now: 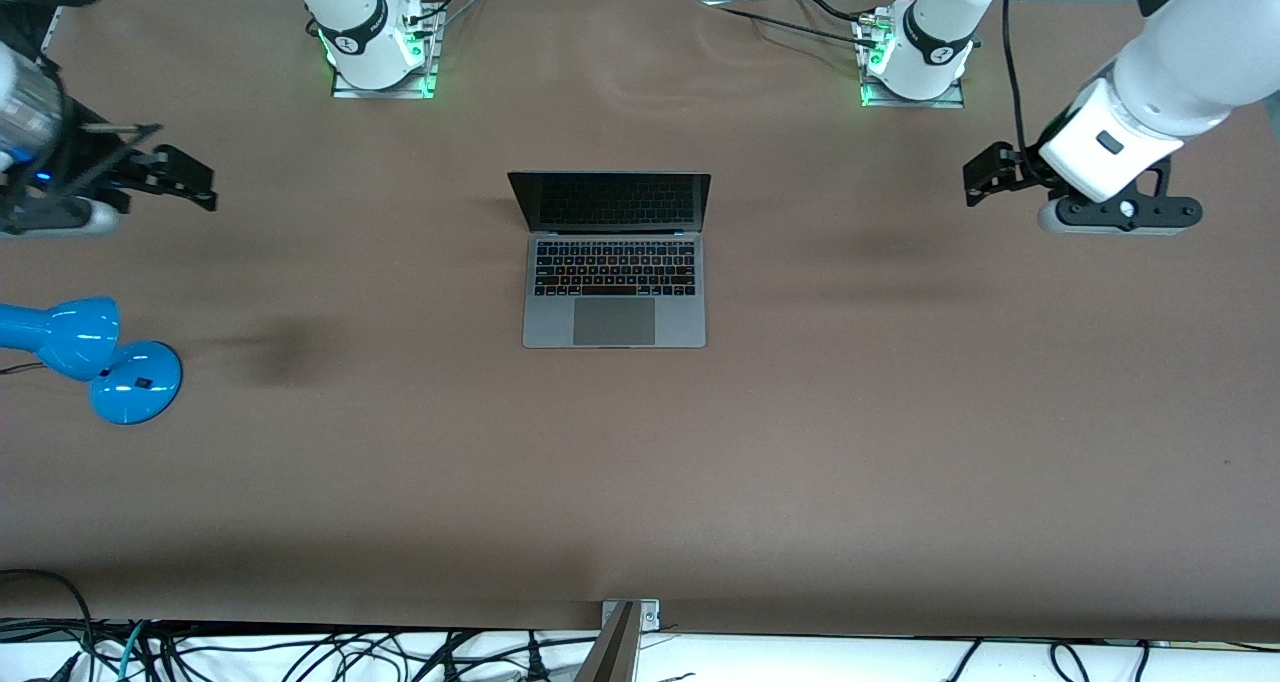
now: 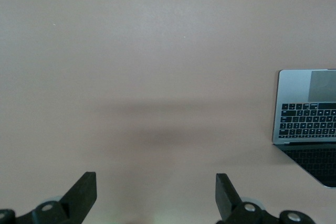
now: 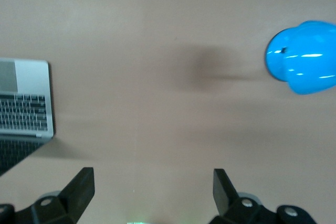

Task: Close laptop with both arms from behind
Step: 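Move the left gripper and the right gripper toward the laptop screen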

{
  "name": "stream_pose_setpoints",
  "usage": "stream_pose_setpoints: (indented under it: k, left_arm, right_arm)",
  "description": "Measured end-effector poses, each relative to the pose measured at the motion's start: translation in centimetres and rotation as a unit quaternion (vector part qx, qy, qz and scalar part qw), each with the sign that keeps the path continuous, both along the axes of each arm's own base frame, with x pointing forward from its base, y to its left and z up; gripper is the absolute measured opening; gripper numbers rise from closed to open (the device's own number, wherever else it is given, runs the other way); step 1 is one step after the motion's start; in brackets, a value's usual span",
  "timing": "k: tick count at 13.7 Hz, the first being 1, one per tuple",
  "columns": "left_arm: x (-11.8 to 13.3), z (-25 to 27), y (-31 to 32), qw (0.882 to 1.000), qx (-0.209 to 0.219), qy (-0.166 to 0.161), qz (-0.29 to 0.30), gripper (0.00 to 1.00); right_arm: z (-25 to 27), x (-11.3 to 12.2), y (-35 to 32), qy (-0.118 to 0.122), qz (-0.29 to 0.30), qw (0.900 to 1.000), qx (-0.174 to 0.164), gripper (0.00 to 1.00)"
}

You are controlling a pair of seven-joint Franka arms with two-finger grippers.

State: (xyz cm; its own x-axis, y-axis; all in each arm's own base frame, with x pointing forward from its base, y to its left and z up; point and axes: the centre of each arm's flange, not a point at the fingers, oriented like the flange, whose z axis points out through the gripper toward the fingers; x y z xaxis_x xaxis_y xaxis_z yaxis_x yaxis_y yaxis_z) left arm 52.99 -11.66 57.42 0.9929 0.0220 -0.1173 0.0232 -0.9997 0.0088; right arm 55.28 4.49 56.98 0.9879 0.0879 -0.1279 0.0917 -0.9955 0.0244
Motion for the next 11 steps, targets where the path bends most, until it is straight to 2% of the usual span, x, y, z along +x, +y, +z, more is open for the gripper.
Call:
stream_pose_setpoints:
  k: [3, 6, 8, 11]
  left_arm:
    - [-1.1, -0.2, -2.9, 1.000, 0.004, 0.004, 0.013, 1.00]
    - [-2.6, -0.8, -6.5, 0.999, -0.001, 0.017, 0.038, 1.00]
    - [-3.7, -1.5, -9.0, 0.998, 0.006, 0.025, 0.052, 1.00]
    - [-6.4, -3.6, -14.1, 0.997, 0.025, 0.037, 0.069, 1.00]
  right_arm:
    - [-3.1, -0.5, 4.8, 0.058, 0.041, 0.997, -0.006, 1.00]
    - [-5.8, -1.8, 9.6, 0.093, 0.084, 0.992, -0.012, 1.00]
    - [-7.3, -3.3, 12.2, 0.108, 0.097, 0.989, -0.009, 1.00]
    - [-8.8, -5.9, 16.1, 0.111, 0.066, 0.992, -0.006, 1.00]
